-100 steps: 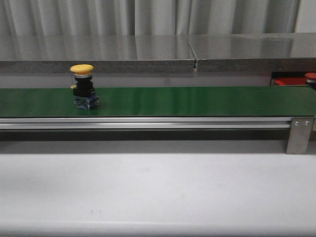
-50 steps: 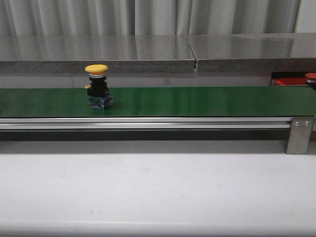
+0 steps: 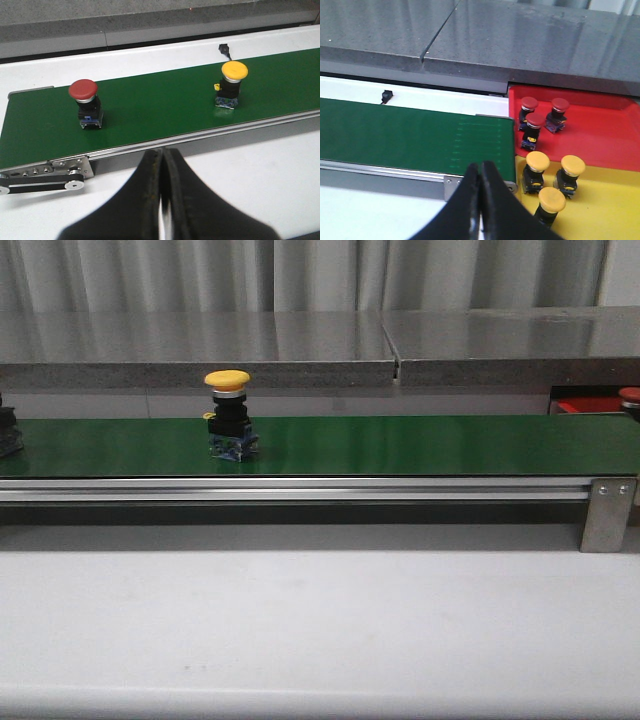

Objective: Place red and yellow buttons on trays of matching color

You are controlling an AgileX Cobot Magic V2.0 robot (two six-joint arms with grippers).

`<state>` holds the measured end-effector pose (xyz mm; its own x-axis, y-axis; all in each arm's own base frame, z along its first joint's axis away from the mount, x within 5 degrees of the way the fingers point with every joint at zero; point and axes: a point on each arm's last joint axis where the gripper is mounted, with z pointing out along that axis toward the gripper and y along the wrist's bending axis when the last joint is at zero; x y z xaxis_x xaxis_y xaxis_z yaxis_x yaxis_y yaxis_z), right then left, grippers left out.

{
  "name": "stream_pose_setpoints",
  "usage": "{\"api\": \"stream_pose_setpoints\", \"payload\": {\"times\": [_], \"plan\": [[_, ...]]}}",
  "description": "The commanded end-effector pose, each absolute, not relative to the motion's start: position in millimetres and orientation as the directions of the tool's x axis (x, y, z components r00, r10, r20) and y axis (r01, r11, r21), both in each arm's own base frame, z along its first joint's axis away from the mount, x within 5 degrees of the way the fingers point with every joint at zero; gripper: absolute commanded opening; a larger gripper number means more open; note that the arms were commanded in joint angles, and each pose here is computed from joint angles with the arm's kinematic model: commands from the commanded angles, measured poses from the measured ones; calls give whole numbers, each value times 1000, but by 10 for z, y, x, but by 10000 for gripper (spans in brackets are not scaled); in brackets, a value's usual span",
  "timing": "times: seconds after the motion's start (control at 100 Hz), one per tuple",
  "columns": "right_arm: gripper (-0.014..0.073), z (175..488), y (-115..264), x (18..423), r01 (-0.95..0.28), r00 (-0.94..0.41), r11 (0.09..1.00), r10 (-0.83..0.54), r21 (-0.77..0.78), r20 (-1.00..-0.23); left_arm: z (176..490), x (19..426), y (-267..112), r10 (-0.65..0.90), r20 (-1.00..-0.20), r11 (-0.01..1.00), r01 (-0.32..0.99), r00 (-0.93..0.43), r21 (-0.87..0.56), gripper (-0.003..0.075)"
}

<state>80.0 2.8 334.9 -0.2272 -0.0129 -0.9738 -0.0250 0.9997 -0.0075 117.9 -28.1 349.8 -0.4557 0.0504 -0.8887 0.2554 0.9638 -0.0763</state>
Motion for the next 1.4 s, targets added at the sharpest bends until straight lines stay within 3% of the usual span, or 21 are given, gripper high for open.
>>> {"api": "stream_pose_setpoints", "payload": {"times": [0.0,0.42,0.51,0.68,0.75,1.1,1.39], "plan": [[-118,3565,39,889,-44,-155,999,-14,-8,-988,3656,1161,-283,16,-933,963,255,-358,-81,-20],[-94,3850,508,1652,-353,-294,933,-187,-75,-937,3655,1156,-276,27,-934,965,253,-357,-69,-20],[31,3883,635,1861,-391,-336,918,-213,-70,-918,3655,1156,-276,27,-934,965,253,-357,-69,-20],[449,3879,861,2250,-440,-432,898,-238,-28,-870,3655,1156,-276,27,-934,965,253,-357,-69,-20],[531,3866,931,2391,-452,-486,892,-245,1,-839,3655,1156,-276,27,-934,965,253,-357,-69,-20],[529,3765,1225,3020,-501,-651,864,-338,50,-679,3655,1156,-276,27,-934,965,253,-357,-69,-20],[529,3581,1565,3398,-616,-619,788,-477,9,-624,3655,1156,-276,27,-934,965,253,-357,-69,-20]]}}
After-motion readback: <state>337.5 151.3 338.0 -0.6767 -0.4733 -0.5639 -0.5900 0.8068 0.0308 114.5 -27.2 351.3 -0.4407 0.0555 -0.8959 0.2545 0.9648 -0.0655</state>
